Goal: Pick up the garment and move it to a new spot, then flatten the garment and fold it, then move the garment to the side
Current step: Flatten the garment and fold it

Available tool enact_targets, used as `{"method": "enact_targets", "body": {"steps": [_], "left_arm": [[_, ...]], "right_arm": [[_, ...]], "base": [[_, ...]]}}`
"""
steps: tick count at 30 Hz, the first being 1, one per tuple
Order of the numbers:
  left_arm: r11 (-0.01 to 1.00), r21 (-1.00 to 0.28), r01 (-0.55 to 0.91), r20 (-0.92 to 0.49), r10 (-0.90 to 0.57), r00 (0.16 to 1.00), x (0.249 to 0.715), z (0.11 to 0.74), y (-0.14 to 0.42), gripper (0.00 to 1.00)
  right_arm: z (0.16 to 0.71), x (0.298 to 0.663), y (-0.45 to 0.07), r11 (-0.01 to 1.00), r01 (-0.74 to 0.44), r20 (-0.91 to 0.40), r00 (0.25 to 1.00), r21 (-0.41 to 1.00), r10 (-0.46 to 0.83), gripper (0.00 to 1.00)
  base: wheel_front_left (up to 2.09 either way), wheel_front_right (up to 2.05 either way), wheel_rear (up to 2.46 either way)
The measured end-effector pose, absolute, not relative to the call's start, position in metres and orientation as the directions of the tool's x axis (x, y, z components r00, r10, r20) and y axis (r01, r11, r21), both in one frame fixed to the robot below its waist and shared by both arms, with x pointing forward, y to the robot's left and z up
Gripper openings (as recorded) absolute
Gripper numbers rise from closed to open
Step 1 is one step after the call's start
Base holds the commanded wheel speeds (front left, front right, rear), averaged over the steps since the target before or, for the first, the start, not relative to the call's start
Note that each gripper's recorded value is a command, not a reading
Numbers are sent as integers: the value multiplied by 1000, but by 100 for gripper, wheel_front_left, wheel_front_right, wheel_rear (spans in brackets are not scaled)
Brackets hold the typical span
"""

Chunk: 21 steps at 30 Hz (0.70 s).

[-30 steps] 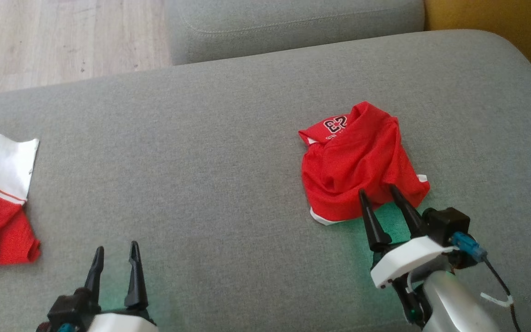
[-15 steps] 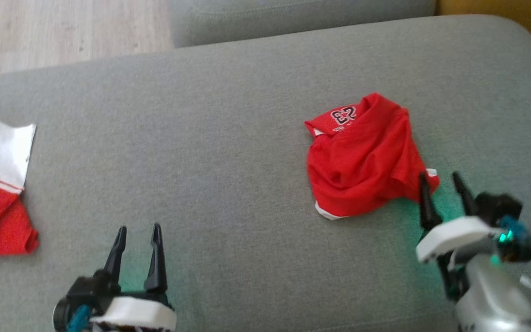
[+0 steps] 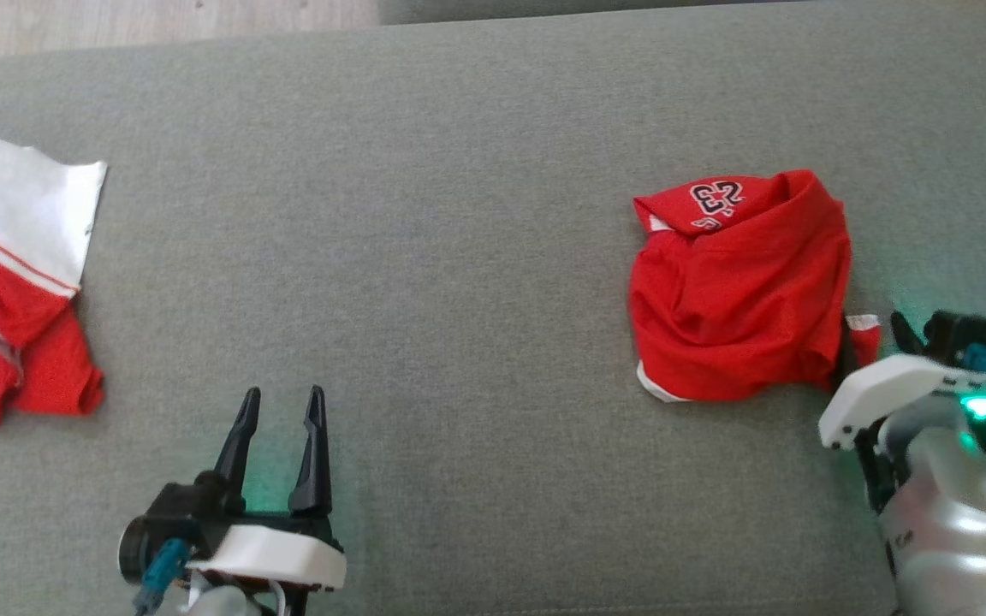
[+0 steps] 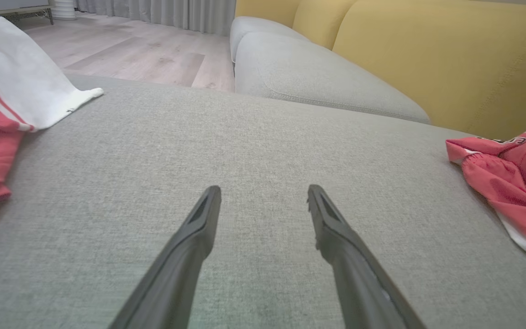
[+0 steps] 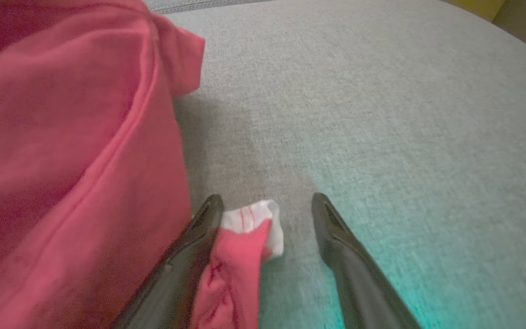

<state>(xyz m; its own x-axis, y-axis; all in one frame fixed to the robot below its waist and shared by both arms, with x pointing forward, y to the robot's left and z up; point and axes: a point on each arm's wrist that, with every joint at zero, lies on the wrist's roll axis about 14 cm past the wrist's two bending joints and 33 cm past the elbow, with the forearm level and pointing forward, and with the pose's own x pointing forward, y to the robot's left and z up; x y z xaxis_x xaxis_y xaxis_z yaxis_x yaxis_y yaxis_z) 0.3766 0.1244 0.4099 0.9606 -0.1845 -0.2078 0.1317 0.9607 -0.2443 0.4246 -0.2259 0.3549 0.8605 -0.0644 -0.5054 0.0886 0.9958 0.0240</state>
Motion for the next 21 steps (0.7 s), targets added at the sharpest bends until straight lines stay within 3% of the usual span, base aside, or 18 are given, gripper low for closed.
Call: {"method": "enact_targets", "body": {"steps": [1, 2, 3, 14, 17, 21], "left_arm": [[961, -247, 127, -207, -180, 962, 377, 410, 126, 100], [960, -251, 123, -206, -177, 963, 377, 411, 127, 100], [959, -255, 121, -204, -176, 963, 377, 411, 127, 100], [950, -274, 151, -147, -197, 969, 378, 431, 118, 100], [949, -271, 158, -128, -198, 972, 375, 437, 117, 100], [951, -270, 148, -130, -189, 973, 363, 438, 121, 100]], "right_arm": [[354, 427, -226, 996, 90, -513, 856, 25, -65, 36], [355, 429, -225, 995, 93, -513, 856, 30, -65, 7], [355, 429, -225, 996, 89, -516, 854, 27, -62, 0], [380, 423, -235, 992, 122, -439, 893, 34, -95, 0], [412, 438, -238, 992, 122, -337, 936, 43, -101, 0], [501, 477, -224, 998, 48, -67, 997, 28, -46, 0]], "base": [[0, 0, 0], [0, 0, 0], [0, 0, 0], [0, 0, 0], [0, 0, 0], [0, 0, 0]]}}
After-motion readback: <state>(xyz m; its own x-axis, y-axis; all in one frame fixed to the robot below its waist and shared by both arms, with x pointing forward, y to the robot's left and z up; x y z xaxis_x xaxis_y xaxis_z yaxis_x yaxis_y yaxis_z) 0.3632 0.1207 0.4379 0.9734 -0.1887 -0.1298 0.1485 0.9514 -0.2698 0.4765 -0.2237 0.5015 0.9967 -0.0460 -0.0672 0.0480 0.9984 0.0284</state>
